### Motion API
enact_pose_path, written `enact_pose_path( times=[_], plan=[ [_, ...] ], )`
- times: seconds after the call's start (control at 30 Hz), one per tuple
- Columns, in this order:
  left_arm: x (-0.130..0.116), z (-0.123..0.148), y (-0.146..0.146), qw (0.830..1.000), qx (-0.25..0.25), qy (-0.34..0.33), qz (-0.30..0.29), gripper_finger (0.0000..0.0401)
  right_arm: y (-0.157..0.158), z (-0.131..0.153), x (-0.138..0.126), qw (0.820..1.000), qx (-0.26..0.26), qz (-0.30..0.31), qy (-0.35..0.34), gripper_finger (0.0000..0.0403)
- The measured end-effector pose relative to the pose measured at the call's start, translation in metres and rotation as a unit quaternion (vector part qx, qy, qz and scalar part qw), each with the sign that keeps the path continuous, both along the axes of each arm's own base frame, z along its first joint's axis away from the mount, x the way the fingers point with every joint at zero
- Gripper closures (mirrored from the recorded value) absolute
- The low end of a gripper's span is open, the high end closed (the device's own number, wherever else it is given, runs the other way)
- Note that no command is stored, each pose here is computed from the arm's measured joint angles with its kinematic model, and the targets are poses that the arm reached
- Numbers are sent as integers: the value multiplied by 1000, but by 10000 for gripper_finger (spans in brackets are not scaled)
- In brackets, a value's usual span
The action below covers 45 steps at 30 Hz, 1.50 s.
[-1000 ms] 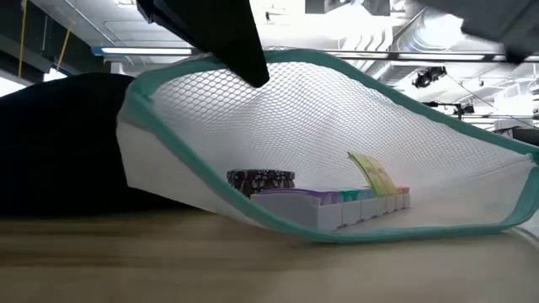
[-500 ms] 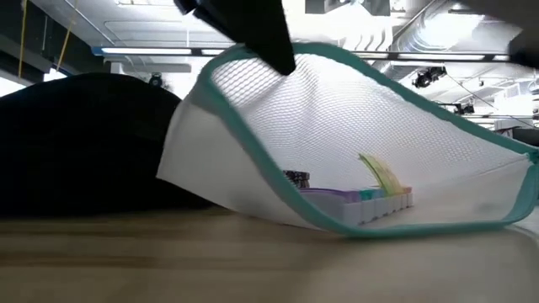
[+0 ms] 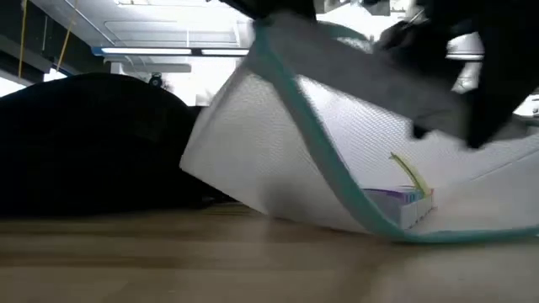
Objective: Unpack backpack
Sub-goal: Put the grey box into the zip bag
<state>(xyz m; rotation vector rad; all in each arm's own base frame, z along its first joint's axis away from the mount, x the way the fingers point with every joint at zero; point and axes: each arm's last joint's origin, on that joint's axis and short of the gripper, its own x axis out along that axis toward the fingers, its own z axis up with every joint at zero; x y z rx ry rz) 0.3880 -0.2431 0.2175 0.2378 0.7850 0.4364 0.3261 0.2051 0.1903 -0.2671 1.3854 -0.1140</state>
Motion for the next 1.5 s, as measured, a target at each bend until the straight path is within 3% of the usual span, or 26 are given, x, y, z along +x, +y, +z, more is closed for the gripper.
enact_pose_path(
  times=[0.27, 0.4, 0.67, 0.83, 1.0, 1.13, 1.33, 1.5],
  plan=[
    [-1, -1, 0, 1000, -5, 11, -5, 401, -11, -5, 14, 999, -40, -32, -15, 171],
    [-1, -2, 0, 1000, -7, 11, 0, 401, -17, -4, 15, 997, -32, -72, -13, 170],
    [-5, -4, 2, 1000, -13, 25, 13, 401, -22, -7, 13, 997, -7, -76, 28, 169],
    [-6, -4, 1, 999, -18, 28, 11, 401, -24, -6, 14, 996, -26, -78, 14, 153],
    [-6, -5, 0, 999, -34, 36, 8, 401, -28, -3, 17, 991, -80, -103, -37, 130],
    [-8, -5, -1, 999, -37, 36, 10, 401, -30, -1, 18, 986, -115, -102, -66, 129],
    [-9, -5, -1, 998, -36, 41, 16, 401, -24, 0, 14, 987, -114, -88, -63, 129],
    [-10, -5, -1, 998, -36, 42, 19, 401, -3, 3, 2, 992, -102, -42, -61, 128]
  ],
)
